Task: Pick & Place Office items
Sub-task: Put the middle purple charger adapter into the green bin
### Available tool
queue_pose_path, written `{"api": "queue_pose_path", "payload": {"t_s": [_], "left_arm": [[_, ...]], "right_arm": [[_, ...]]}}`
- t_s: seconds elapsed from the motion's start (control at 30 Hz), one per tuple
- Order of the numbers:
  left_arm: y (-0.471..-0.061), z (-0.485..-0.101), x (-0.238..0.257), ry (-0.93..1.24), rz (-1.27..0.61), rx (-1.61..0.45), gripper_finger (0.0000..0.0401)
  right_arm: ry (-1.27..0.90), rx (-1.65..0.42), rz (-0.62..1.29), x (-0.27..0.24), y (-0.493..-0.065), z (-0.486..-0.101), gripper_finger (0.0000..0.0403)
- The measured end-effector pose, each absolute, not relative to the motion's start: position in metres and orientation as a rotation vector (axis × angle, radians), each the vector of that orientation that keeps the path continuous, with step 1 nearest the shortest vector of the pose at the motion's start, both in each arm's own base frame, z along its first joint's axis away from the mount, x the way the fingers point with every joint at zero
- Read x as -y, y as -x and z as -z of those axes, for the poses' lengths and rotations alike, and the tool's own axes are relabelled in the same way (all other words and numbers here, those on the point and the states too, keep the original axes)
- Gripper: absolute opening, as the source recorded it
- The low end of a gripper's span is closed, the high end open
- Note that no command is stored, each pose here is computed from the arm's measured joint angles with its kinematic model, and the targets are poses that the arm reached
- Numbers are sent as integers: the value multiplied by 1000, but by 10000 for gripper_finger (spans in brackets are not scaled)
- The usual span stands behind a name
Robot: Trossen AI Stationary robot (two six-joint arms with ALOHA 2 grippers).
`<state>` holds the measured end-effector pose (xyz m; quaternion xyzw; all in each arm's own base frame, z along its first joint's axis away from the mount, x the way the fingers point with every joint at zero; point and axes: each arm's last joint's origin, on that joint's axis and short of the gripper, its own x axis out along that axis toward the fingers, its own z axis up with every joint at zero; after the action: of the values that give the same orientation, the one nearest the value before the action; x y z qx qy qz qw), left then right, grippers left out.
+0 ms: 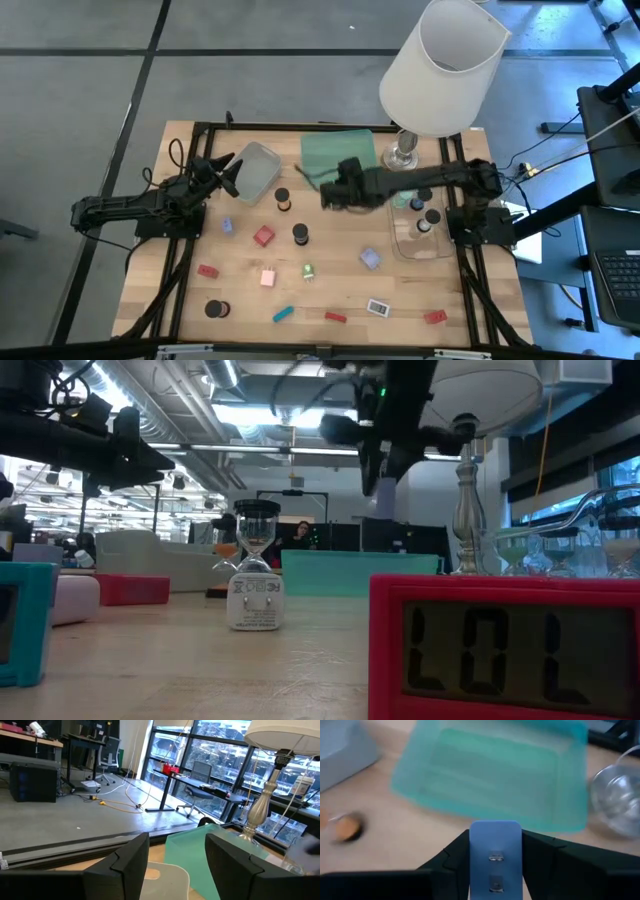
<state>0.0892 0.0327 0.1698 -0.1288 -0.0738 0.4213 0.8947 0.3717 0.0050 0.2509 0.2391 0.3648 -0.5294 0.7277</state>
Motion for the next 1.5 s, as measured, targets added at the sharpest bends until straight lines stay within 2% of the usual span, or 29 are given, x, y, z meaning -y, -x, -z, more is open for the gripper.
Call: {"api": "queue_pose_path", "payload": {"t_s": [0.37,0.67,0.93,1.5], "left_arm": [[-89,-170,-33,267,-874,153,189],[-89,-170,-33,267,-873,153,190],[-89,-170,-33,267,-873,153,191],[-89,-170,-33,267,-874,153,190]], "right_arm": [[-455,-883,1248,90,-366,-248,126],[-530,-928,1193,132,-351,-201,126],[-640,-893,1124,145,-344,-173,126],[-674,-962,1044,138,-344,-171,136]]}}
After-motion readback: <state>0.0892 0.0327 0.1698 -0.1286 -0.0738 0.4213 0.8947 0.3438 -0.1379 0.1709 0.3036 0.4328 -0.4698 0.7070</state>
